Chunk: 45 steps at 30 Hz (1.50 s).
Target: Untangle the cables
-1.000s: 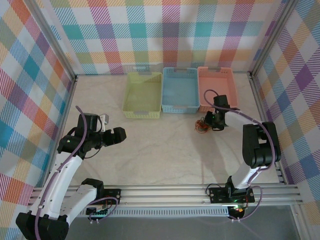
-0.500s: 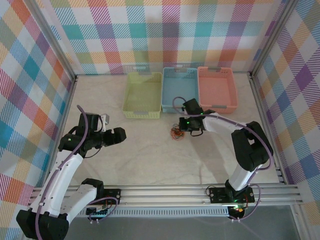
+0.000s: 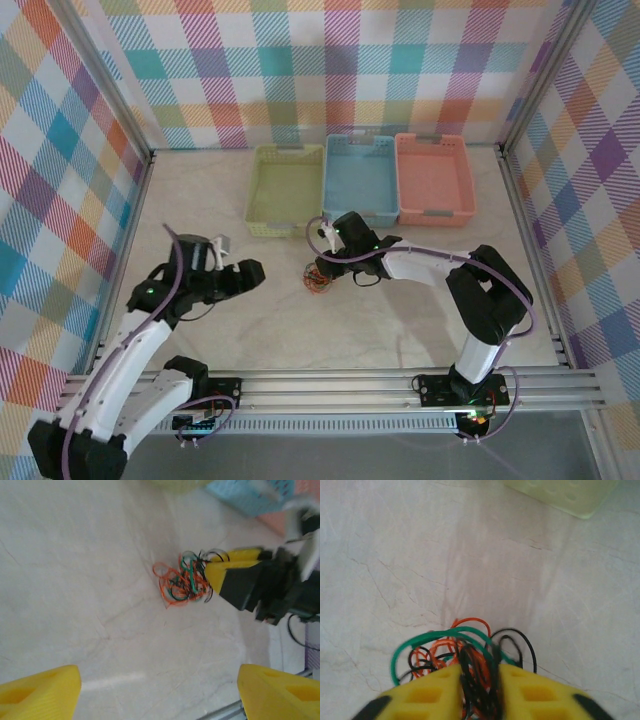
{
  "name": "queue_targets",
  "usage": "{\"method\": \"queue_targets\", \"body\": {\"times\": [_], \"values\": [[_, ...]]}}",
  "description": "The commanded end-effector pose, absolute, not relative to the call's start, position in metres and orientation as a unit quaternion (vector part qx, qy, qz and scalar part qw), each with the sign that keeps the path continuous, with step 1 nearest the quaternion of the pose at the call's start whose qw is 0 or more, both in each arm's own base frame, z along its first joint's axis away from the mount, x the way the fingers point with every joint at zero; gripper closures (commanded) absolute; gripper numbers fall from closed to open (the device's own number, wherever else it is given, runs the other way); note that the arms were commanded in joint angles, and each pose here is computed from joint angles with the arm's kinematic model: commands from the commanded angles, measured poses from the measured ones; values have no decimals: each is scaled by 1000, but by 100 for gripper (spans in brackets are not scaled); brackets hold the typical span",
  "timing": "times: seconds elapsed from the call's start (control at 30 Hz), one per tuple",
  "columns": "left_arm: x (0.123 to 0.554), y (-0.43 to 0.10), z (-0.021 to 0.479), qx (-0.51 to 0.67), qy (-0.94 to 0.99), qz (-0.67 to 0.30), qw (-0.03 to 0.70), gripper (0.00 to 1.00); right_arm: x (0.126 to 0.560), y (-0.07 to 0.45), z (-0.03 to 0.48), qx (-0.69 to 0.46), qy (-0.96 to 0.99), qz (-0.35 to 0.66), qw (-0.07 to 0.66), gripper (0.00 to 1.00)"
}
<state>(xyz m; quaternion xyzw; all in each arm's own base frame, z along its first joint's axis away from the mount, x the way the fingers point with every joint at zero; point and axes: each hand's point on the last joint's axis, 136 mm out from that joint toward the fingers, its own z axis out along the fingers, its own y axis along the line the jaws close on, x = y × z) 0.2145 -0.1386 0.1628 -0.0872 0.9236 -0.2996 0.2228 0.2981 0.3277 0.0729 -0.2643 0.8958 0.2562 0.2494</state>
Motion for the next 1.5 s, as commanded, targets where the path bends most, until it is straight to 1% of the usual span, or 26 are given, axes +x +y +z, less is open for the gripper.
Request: {"method": "queue_targets", "body": {"times": [0.0, 0.03, 0.1, 0.2, 0.37, 0.43, 0.53, 0.67, 0.73, 0.87, 0.93, 1.0, 1.07, 1.13, 1.2, 1.27, 1.43, 1.47], "values": [[230, -165, 164, -84, 917, -309, 237, 18, 297, 333, 90, -278, 872, 285, 284, 59], [232, -171, 160, -76, 922, -301, 232, 18, 298, 332, 93, -275, 871, 284, 292, 57], [238, -182, 149, -67, 929, -288, 221, 18, 301, 326, 94, -264, 873, 275, 303, 56], [249, -195, 135, -62, 935, -280, 206, 20, 309, 312, 96, -236, 880, 266, 314, 58], [266, -214, 117, -49, 944, -266, 187, 28, 325, 281, 102, -158, 885, 280, 338, 66], [274, -222, 113, -44, 946, -262, 183, 29, 328, 274, 101, -138, 886, 290, 335, 70], [287, -231, 103, -29, 954, -243, 173, 29, 328, 272, 99, -134, 887, 298, 326, 74], [304, -238, 91, -12, 964, -212, 158, 38, 326, 277, 99, -141, 885, 308, 319, 80], [311, -240, 89, -6, 965, -207, 161, 39, 325, 279, 98, -144, 886, 310, 314, 81], [322, -242, 79, 1, 970, -189, 155, 47, 325, 281, 97, -148, 886, 314, 307, 81], [324, -247, 76, 6, 970, -192, 150, 51, 325, 280, 97, -145, 886, 311, 311, 77], [329, -246, 73, 7, 970, -187, 156, 53, 326, 278, 99, -142, 885, 310, 317, 76], [331, -249, 71, 7, 969, -195, 150, 59, 326, 280, 98, -145, 884, 313, 314, 76], [331, -252, 69, 10, 969, -202, 143, 62, 325, 282, 96, -148, 886, 315, 307, 76], [328, -255, 66, 10, 969, -209, 134, 70, 324, 283, 96, -150, 886, 318, 303, 76], [324, -256, 64, 9, 968, -216, 129, 73, 324, 284, 96, -152, 885, 320, 303, 76], [318, -252, 66, 8, 966, -221, 133, 74, 322, 288, 95, -158, 883, 330, 295, 75], [317, -252, 67, 8, 965, -225, 135, 76, 322, 290, 95, -159, 883, 332, 292, 75]]}}
